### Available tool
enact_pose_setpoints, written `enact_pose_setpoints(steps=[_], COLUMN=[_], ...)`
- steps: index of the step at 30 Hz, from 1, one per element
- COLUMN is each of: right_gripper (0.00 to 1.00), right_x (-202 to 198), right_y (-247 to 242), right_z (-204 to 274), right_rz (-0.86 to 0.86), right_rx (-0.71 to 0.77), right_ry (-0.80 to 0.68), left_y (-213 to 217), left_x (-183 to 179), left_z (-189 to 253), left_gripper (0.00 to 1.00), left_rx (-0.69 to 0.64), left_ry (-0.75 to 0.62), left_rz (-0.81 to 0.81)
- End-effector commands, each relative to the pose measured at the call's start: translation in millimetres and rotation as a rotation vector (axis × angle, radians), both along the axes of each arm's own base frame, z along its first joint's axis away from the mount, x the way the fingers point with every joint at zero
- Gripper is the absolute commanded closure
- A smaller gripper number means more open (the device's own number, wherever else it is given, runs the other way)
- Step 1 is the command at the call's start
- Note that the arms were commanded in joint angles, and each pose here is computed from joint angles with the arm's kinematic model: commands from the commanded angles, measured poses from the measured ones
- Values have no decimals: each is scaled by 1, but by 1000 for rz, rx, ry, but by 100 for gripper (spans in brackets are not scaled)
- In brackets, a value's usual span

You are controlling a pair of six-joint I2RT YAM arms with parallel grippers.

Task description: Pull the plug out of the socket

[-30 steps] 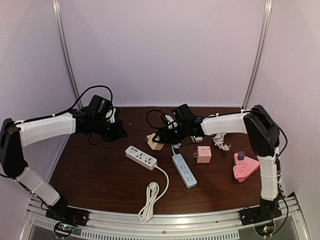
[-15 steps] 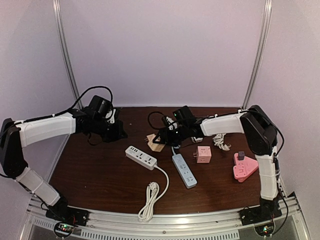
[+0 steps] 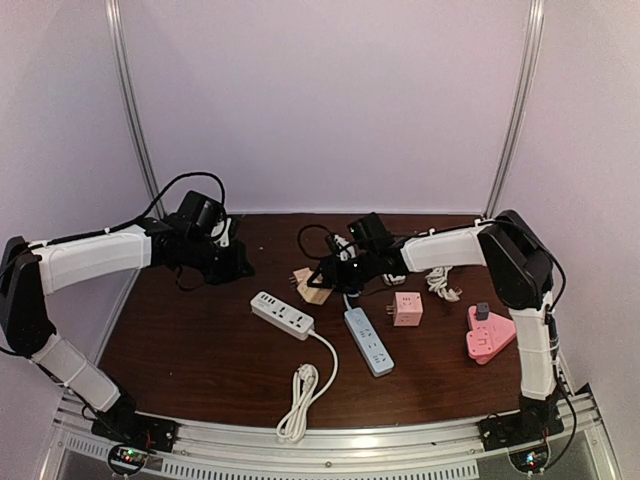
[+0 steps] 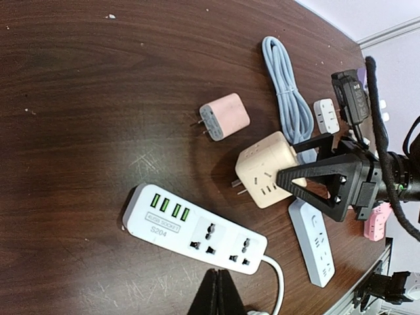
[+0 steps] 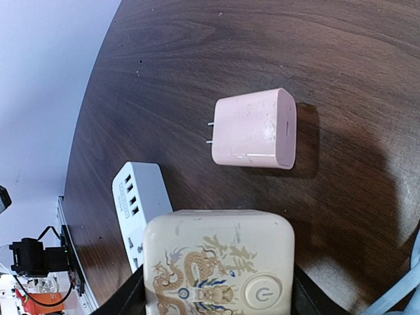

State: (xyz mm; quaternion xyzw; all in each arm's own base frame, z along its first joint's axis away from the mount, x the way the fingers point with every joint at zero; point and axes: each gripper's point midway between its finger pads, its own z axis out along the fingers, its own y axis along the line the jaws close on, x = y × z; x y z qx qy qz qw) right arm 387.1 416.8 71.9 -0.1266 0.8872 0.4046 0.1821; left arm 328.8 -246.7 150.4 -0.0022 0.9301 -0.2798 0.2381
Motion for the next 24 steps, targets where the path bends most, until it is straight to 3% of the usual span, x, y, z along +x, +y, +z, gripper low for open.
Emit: enact_pose_setpoints(steps=[1,6,24], right_gripper=[34,25,17], right_x=[4,7,16], right_y=[-6,-12,-33], right_z=[-6,-7,13], right_rz=[-13,-29,-79], right_rx=[-23,-60,-197], right_ry=[-3,-20,-119], left_y=[0,0,-1], left_x=[0,1,1], left_z=[11,10,13], left_gripper=[100,100,100], left_rx=[-13,-11,-16], left_ry=[-39,-39,-43], left_rz=[1,4,3])
